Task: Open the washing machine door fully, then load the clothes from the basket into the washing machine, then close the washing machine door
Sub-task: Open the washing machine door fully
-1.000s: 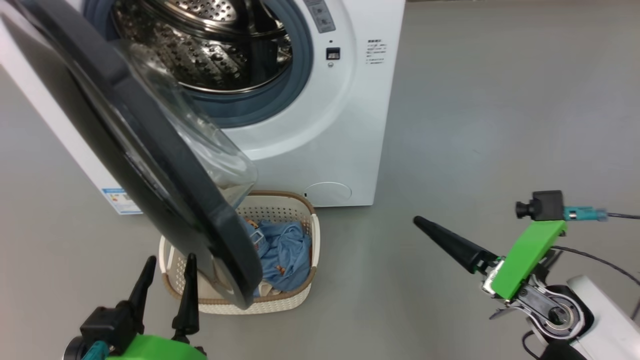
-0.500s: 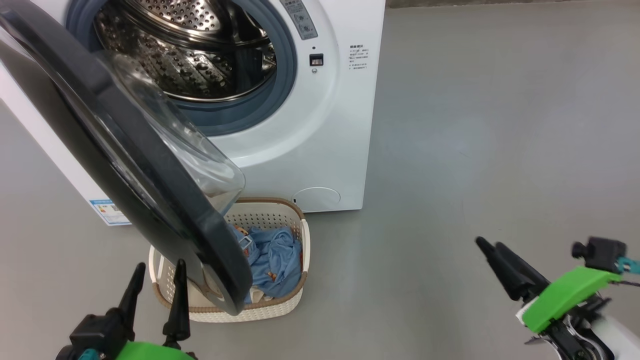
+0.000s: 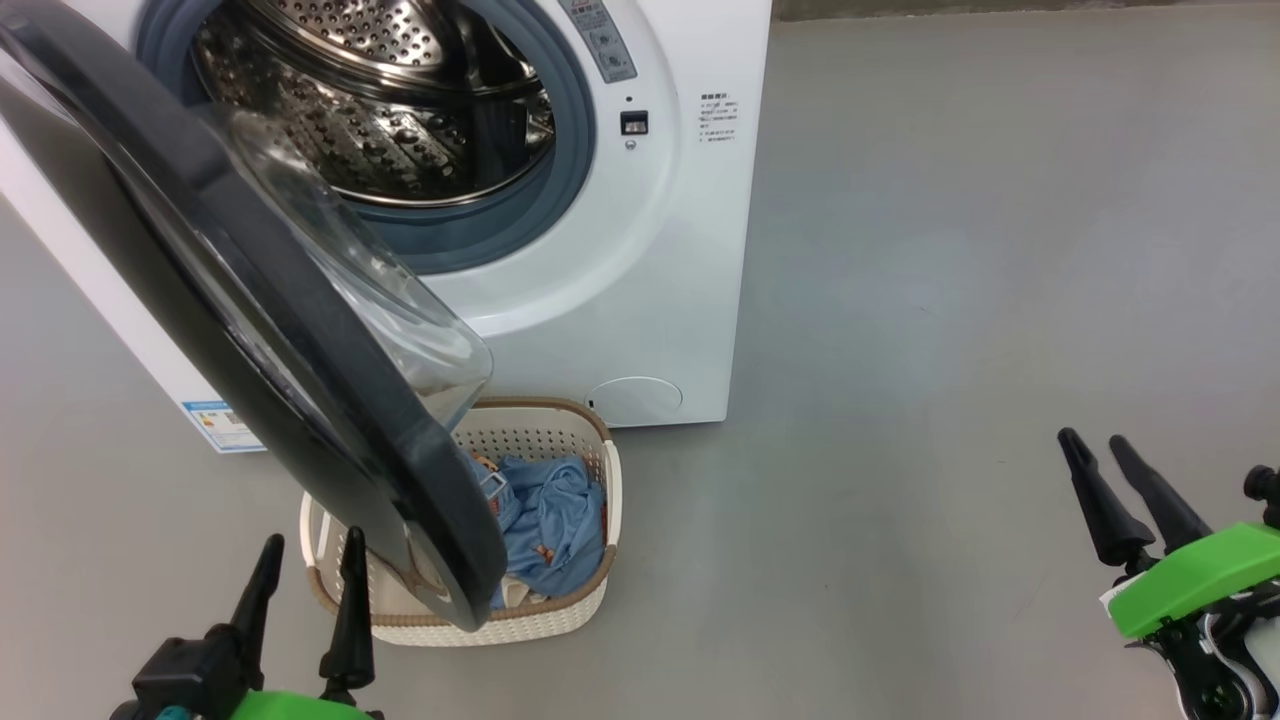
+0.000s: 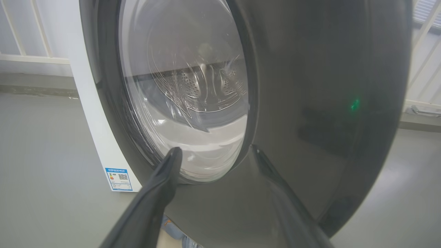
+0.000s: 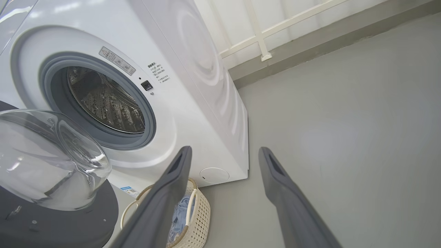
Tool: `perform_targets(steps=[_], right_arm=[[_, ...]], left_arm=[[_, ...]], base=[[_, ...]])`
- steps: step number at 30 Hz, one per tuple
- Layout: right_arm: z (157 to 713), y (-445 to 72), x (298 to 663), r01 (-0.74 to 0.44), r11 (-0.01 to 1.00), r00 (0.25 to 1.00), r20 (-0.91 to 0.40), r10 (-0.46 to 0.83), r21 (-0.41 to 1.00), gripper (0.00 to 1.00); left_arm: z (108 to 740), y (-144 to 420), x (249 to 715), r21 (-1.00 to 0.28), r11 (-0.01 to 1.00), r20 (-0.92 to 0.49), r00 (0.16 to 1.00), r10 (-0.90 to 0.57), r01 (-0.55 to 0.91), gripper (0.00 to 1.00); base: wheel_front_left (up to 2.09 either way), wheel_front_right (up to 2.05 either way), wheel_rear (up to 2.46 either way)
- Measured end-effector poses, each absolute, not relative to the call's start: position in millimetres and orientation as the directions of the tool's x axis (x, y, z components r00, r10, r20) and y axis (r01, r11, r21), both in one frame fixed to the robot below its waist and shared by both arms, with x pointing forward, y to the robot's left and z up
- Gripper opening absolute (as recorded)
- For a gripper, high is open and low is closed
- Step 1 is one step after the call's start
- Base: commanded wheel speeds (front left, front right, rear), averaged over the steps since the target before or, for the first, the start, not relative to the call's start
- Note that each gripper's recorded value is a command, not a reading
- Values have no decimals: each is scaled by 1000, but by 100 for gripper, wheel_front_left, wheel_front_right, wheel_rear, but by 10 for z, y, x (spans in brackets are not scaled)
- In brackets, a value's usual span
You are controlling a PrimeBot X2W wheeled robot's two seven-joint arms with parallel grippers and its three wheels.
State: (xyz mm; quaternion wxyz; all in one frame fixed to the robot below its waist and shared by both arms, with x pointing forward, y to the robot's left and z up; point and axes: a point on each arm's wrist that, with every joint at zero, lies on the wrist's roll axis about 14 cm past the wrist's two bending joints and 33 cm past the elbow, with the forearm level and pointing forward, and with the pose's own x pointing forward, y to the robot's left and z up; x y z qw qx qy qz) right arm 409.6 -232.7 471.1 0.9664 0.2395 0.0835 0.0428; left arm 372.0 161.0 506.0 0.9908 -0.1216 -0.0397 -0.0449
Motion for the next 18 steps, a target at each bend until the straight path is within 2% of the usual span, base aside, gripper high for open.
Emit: perform_targets(steps=[10, 18], right_arm=[[4757, -2412, 3997, -28, 937, 995, -79, 60, 349, 100], [4587, -2388, 3862, -4, 956, 993, -111, 38, 292, 100]], left_arm=[[5058, 1659, 3703, -236, 968, 89, 994, -65, 84, 100], [5046, 1679, 3694, -236, 969, 85, 995, -59, 77, 100]], base=[[0, 0, 0], [0, 0, 0]])
